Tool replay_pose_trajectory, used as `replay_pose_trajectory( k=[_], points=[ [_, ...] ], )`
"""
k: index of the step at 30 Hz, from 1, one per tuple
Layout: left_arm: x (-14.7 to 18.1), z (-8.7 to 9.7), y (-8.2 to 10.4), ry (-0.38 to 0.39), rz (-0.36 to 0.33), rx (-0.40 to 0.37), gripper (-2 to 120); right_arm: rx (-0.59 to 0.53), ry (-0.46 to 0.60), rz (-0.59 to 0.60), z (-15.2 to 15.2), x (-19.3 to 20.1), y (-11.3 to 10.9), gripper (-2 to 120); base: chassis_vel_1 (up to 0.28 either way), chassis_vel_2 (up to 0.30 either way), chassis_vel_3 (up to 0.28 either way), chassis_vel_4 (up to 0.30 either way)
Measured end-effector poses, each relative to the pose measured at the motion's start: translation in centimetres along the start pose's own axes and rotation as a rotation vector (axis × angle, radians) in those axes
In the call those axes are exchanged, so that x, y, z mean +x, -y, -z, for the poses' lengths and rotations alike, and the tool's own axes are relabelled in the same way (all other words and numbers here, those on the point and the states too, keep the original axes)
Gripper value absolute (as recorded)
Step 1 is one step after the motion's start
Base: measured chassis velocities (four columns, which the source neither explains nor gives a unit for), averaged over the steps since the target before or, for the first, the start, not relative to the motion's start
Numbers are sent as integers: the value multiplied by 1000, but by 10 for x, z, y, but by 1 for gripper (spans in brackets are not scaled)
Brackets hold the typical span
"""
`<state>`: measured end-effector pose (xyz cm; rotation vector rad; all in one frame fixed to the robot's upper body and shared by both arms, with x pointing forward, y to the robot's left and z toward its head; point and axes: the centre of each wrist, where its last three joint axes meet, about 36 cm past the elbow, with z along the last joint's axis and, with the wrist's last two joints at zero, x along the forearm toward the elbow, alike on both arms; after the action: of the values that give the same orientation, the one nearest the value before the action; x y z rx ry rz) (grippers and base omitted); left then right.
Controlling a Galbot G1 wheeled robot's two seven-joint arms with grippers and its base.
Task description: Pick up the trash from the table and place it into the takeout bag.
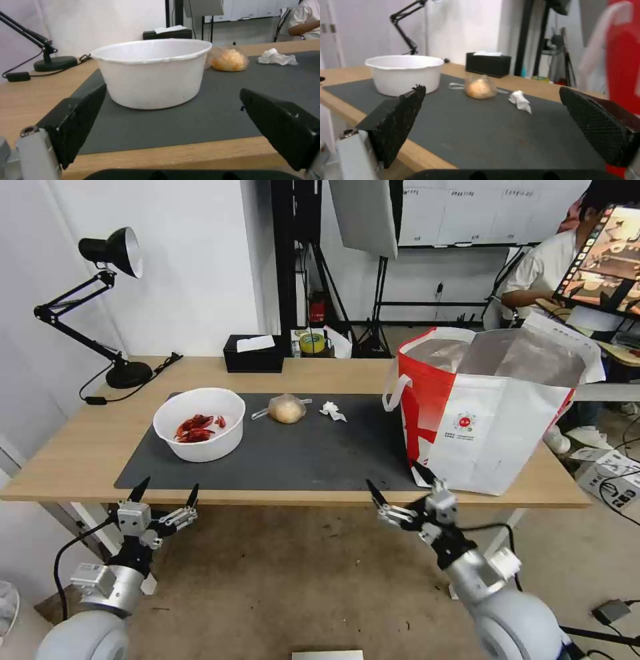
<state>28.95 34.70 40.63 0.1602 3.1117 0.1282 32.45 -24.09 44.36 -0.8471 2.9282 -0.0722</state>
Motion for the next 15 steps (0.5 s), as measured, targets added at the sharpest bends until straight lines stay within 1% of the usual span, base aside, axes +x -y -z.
replay_pose_trajectory(
  k=[2,4,6,8,9,10,13,14,15],
  points=[
    [0,0,0,1,1,-1,100,22,-18,30,7,-12,8,100,0,0,0,0],
    [0,0,0,1,2,1,100,28,-23,36,9,-16,10,100,0,0,0,0],
    [1,-1,2,1,6,3,100,39,-30,48,12,-31,17,100,0,0,0,0],
    [1,-1,2,0,6,3,100,40,-30,49,12,-34,18,100,0,0,0,0],
    [3,-3,3,-7,6,1,100,34,-36,56,15,-49,21,100,0,0,0,0],
    [3,-3,3,-7,6,1,100,34,-36,56,15,-49,21,100,0,0,0,0],
    [5,-5,4,-10,4,-3,100,26,-61,57,12,-76,24,100,0,0,0,0],
    [5,-5,4,-10,4,-3,100,26,-61,57,12,-76,24,100,0,0,0,0],
    [4,-4,4,-9,4,-3,100,25,-76,51,10,-85,23,100,0,0,0,0]
  ],
)
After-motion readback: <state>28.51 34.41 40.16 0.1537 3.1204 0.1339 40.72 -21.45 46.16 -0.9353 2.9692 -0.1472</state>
